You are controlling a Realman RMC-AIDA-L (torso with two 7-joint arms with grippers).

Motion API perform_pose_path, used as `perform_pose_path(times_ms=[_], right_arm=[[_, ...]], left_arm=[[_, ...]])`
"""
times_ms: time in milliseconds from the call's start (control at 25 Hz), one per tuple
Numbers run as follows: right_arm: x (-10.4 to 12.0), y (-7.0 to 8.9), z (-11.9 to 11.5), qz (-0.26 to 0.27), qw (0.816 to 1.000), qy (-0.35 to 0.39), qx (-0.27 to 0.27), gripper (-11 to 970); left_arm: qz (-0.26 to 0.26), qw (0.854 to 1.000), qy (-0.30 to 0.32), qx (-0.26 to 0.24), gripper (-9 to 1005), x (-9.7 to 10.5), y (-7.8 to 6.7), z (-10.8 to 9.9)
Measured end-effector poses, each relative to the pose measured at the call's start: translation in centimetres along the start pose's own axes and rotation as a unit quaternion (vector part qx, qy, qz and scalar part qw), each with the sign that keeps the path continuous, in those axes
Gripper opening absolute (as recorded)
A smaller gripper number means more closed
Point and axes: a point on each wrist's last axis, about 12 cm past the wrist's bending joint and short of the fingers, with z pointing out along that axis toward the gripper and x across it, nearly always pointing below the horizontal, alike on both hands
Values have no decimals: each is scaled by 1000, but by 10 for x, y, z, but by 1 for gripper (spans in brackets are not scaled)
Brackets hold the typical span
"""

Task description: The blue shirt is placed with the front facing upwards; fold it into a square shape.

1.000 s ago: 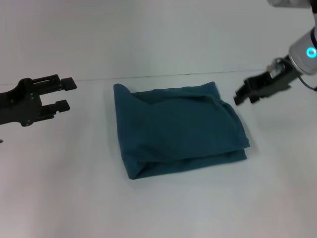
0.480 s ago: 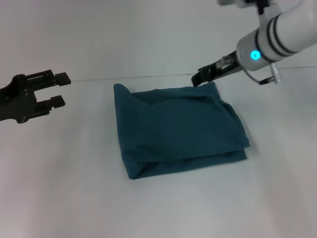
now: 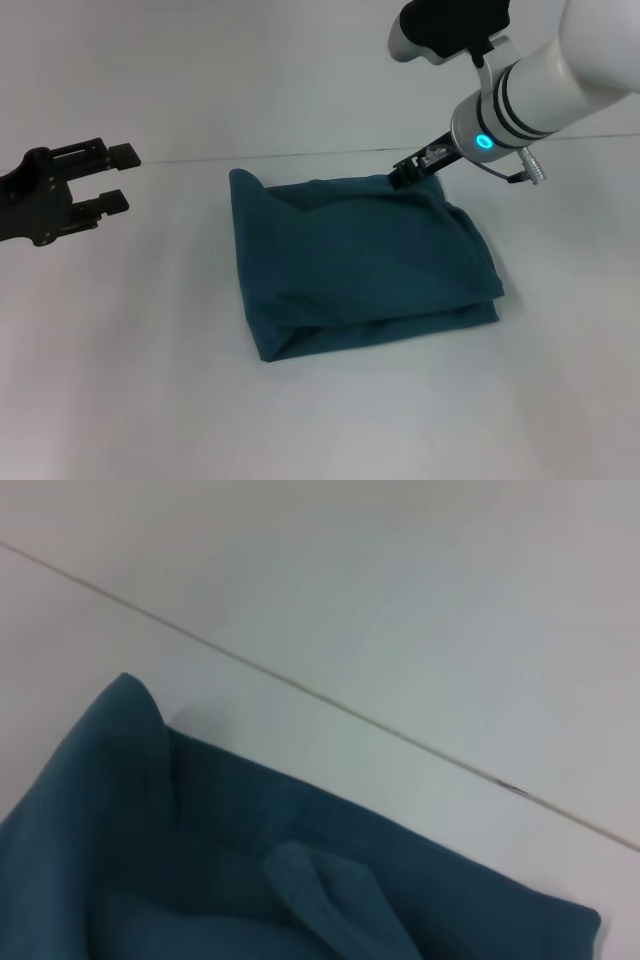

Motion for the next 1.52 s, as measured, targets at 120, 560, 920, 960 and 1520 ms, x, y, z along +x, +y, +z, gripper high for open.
perform_pose_path(times_ms=[120,560,920,960,1520], right_arm=[[1,2,4,-3,1000,2,0,443],[11,6,13,-19,999,30,8,436],[12,8,16,-12,1000,27,9,400],[12,8,16,-12,1000,27,9,391],[12,7,15,-6,999,31,17,22]], left_arm=[[-2,1000,-1,-1,721,0,1,0],[-1,1000,-8,-5,724,-2,2,1],[-2,1000,-8,-4,727,-1,2,2],[-2,1000,-8,-4,727,0,2,2],[-3,1000,-8,-4,731,0,3,2]])
